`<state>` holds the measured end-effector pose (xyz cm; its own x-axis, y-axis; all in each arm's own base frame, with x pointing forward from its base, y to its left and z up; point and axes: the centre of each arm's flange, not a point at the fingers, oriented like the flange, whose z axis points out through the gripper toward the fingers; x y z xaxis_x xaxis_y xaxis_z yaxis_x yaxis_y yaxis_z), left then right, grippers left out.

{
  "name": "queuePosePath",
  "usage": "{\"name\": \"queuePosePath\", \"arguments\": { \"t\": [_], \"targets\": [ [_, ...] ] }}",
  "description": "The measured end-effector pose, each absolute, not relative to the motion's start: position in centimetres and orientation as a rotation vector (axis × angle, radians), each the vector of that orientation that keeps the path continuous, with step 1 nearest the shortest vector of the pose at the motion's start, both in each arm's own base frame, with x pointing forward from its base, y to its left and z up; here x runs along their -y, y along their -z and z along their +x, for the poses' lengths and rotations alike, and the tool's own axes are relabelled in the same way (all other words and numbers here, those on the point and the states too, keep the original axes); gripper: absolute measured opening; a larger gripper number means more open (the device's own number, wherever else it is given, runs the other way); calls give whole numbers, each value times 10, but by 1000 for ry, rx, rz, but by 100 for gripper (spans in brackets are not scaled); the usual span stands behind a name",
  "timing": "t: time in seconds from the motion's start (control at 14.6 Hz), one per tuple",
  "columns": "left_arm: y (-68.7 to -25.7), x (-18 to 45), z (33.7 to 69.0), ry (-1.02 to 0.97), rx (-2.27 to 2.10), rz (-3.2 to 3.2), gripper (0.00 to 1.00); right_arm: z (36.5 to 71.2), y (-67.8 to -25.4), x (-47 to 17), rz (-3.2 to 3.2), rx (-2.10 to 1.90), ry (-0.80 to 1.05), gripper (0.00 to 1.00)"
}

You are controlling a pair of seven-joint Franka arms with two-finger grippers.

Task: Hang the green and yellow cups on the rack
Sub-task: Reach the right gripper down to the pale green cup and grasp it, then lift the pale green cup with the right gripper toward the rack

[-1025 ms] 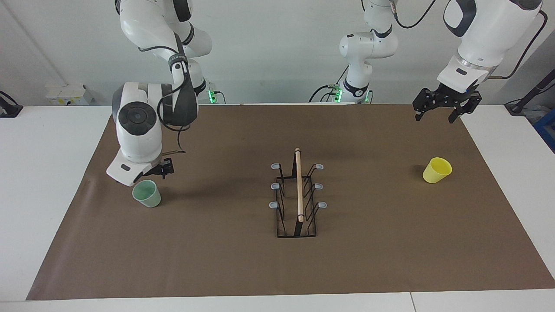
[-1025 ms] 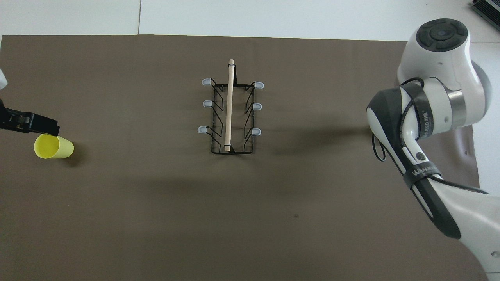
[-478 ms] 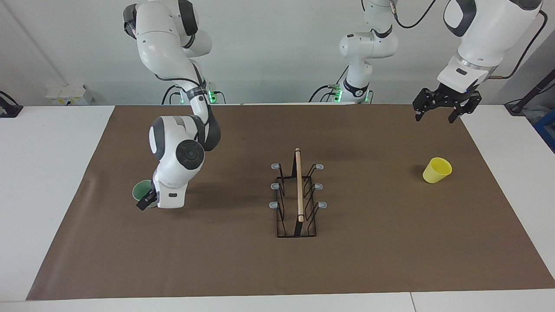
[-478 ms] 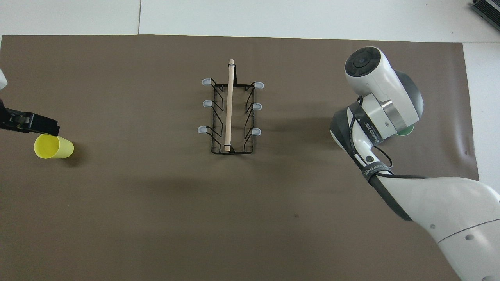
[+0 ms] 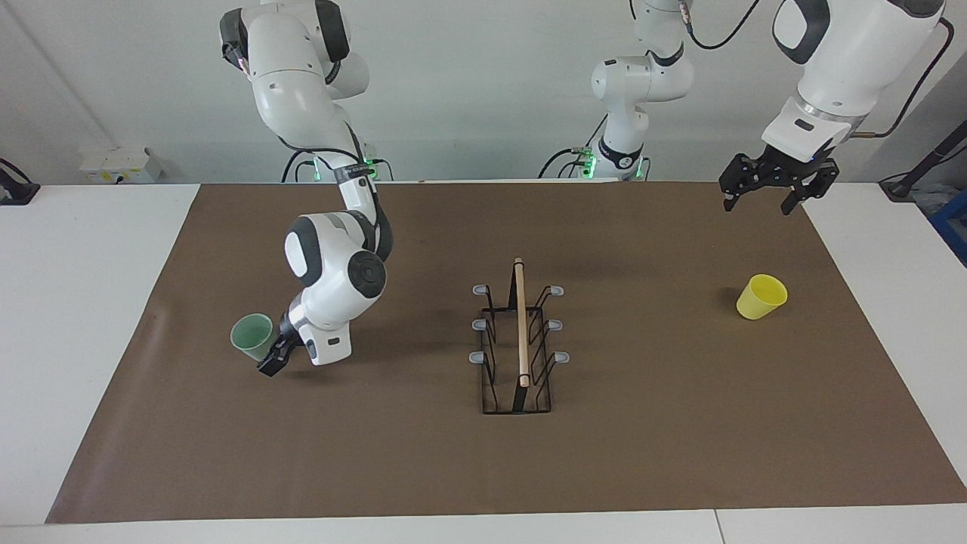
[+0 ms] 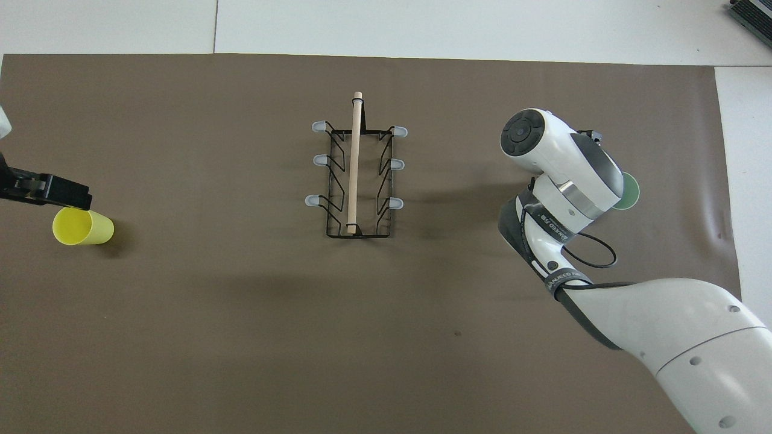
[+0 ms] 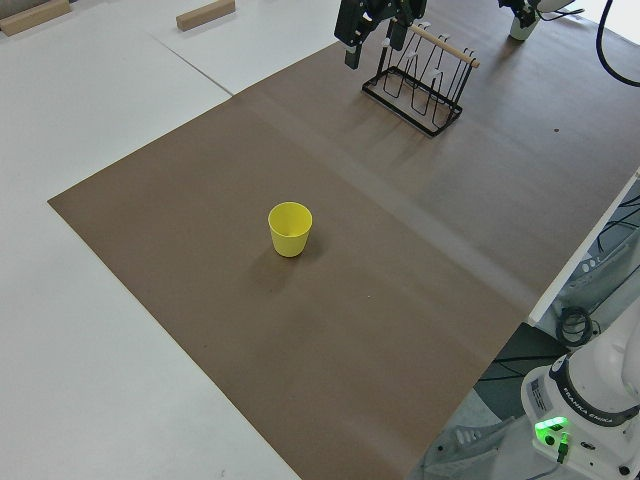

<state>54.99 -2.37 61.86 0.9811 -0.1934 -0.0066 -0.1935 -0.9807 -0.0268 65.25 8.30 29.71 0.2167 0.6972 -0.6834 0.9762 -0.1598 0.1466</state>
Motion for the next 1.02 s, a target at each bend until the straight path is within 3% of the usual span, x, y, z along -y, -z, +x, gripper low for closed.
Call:
{"name": "queuePosePath", "arguments": {
  "t": [1.02],
  "targets": [
    [-619,24,550,-6,-303,-3100,100,628,-252,-79,1692,-1639,741,100]
  ]
}}
